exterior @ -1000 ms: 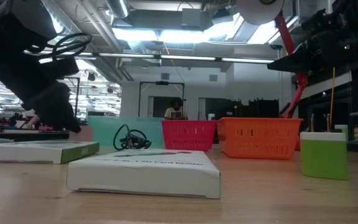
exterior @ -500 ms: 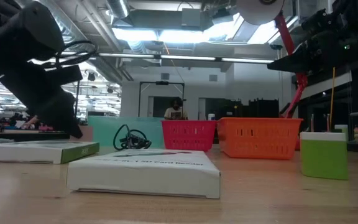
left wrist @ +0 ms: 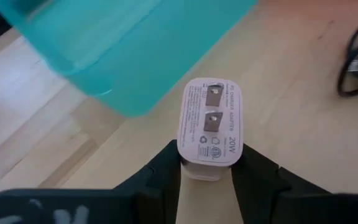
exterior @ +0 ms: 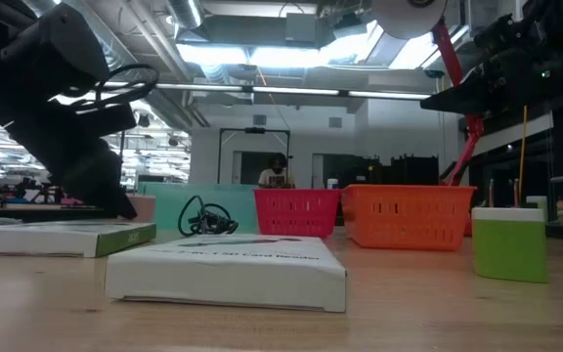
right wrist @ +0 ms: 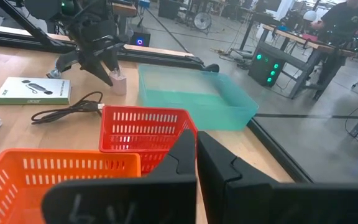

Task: Pick and place items into bin
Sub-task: Put the white charger adapter into the orange basket

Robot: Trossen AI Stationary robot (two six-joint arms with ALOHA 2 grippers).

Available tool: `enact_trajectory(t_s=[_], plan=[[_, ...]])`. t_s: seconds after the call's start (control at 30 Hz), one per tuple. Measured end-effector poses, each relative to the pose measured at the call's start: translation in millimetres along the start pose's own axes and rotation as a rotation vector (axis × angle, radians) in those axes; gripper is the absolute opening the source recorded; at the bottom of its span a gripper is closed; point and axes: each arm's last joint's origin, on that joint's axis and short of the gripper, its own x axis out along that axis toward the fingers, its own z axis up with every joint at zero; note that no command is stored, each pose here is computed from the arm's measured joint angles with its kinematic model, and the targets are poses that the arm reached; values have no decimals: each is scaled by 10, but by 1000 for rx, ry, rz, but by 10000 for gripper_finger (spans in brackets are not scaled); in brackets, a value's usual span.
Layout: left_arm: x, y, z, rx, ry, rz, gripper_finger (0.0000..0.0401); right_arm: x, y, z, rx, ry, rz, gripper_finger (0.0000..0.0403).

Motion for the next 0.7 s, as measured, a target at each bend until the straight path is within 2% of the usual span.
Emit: enact_trajectory(t_s=[0.33, 0.7], plan=[[-39, -18, -4, 17, 24, -51, 108, 0, 0, -1, 0, 1, 0, 0], [-351, 75, 85, -1, -32, -164, 108, 0, 0, -1, 0, 1, 0, 0]])
